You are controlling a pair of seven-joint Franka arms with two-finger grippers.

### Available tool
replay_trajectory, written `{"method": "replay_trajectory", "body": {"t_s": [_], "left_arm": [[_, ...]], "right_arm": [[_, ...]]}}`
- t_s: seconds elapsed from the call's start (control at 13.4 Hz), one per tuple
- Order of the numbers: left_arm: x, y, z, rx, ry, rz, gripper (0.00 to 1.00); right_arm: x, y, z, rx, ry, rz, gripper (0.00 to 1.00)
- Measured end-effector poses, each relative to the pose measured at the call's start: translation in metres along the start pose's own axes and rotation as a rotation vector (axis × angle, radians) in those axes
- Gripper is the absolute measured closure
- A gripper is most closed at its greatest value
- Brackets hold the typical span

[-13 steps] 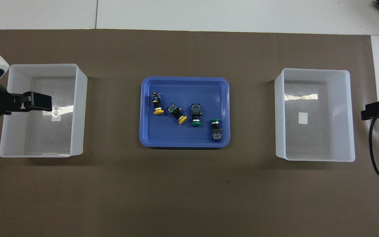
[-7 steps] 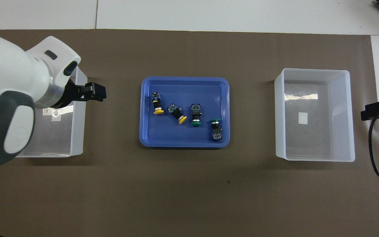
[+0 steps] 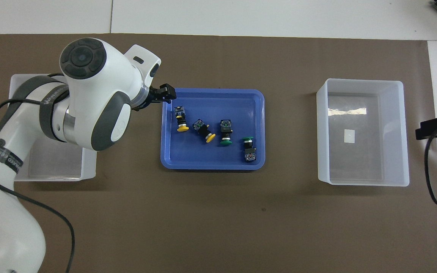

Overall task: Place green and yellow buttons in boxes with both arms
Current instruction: 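Reach the left gripper into the blue tray and grasp a yellow button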

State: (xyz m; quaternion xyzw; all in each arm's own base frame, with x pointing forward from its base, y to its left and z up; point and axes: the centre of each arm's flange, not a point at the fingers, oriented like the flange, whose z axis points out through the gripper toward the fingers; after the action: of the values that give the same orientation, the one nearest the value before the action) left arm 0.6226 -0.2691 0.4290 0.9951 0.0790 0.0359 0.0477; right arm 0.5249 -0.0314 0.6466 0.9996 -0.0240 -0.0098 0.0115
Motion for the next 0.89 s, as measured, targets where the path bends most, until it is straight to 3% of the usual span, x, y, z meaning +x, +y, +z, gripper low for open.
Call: {"method": "replay_trajectory", "body": {"t_s": [0.3,0.52,0.89], "left_arm": [[0.008,0.019,0.057,-0.018,0.013,-0.007,0.08],[-0.005,0.032,0.081,-0.014,0.000,0.008,0.14],[-0.026,0.036,0.108,0.005,-0.029,0.025,0.15]], "right_arm": [[-0.001,0.000,0.001,0.000,-0.004,0.000,0.00],[-0.002,0.001,0.003,0.000,-0.011,0.001,0.00],[-0.004,0.001,0.006,0.001,-0.017,0.001,0.00]]}}
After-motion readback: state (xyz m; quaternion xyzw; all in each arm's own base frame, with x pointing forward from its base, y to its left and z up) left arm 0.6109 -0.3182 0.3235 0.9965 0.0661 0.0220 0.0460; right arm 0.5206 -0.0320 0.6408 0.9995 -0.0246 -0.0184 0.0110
